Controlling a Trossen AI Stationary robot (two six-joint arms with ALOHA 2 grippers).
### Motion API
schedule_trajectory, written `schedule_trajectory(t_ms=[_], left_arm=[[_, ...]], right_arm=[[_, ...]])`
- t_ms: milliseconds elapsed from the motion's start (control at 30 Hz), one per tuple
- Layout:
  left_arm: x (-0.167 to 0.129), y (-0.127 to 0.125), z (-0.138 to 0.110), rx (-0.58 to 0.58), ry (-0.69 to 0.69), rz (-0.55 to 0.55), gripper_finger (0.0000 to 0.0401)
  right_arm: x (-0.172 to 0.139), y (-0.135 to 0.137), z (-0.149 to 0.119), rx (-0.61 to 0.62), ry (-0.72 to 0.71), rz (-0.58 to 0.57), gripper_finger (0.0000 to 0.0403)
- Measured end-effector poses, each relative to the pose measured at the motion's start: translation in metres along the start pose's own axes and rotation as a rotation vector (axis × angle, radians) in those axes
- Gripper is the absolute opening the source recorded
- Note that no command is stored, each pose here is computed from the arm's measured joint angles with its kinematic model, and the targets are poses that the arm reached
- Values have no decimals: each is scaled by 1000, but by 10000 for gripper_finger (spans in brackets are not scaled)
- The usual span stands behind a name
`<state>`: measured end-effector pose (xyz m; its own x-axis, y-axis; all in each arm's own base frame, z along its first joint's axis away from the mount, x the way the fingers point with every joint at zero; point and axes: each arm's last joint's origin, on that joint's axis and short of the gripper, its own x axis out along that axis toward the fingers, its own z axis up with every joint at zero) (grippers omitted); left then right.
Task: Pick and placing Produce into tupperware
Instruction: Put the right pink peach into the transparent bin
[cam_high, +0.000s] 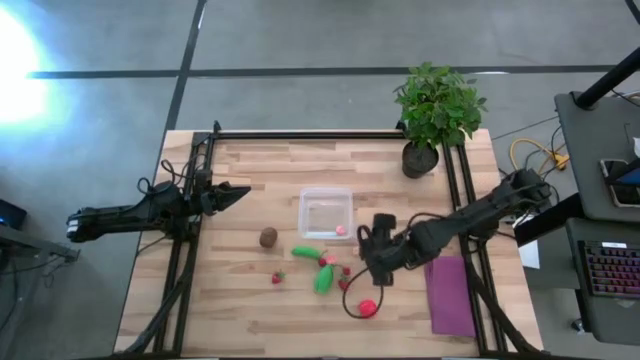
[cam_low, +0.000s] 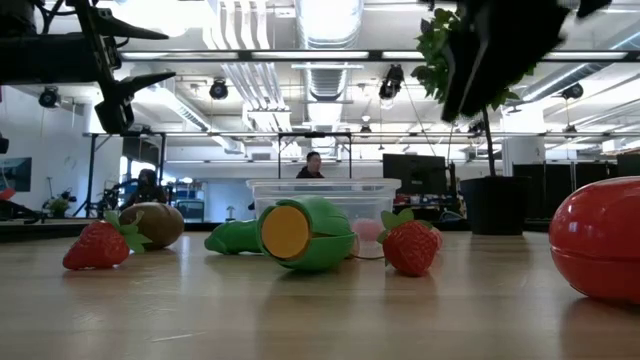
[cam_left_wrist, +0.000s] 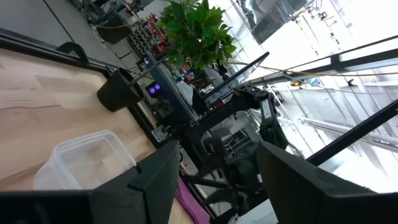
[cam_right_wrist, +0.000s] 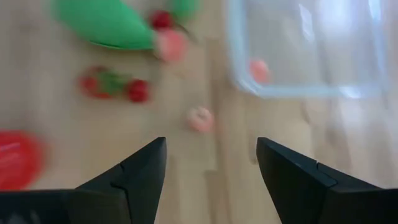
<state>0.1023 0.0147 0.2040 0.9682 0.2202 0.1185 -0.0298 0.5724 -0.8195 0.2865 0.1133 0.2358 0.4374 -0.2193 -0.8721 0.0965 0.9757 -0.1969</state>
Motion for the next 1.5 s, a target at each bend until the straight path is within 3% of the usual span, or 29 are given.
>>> schedule_trajectory(t_ms=[167,300,400,633,833,1100,1500], left_arm=[[0,0,0,0,0,0,201],[0,0,0,0,0,-1,201],[0,0,0,0,0,-1,201],[0,0,0,0,0,0,201],[0,0,0,0,0,0,201],[0,0,0,0,0,-1,201],[0,0,0,0,0,-1,201]], right_arm=[[15,0,-16,274,56,-77,239],[19,11,-15,237,-28,-1,232],[30,16,-18,179,-11,68,229],[52,21,-35,-31,43,69,228],[64,12,-39,-6,17,19,228],[76,1,-33,10,-60,46,228],[100,-10,-27,44,-35,76,228]])
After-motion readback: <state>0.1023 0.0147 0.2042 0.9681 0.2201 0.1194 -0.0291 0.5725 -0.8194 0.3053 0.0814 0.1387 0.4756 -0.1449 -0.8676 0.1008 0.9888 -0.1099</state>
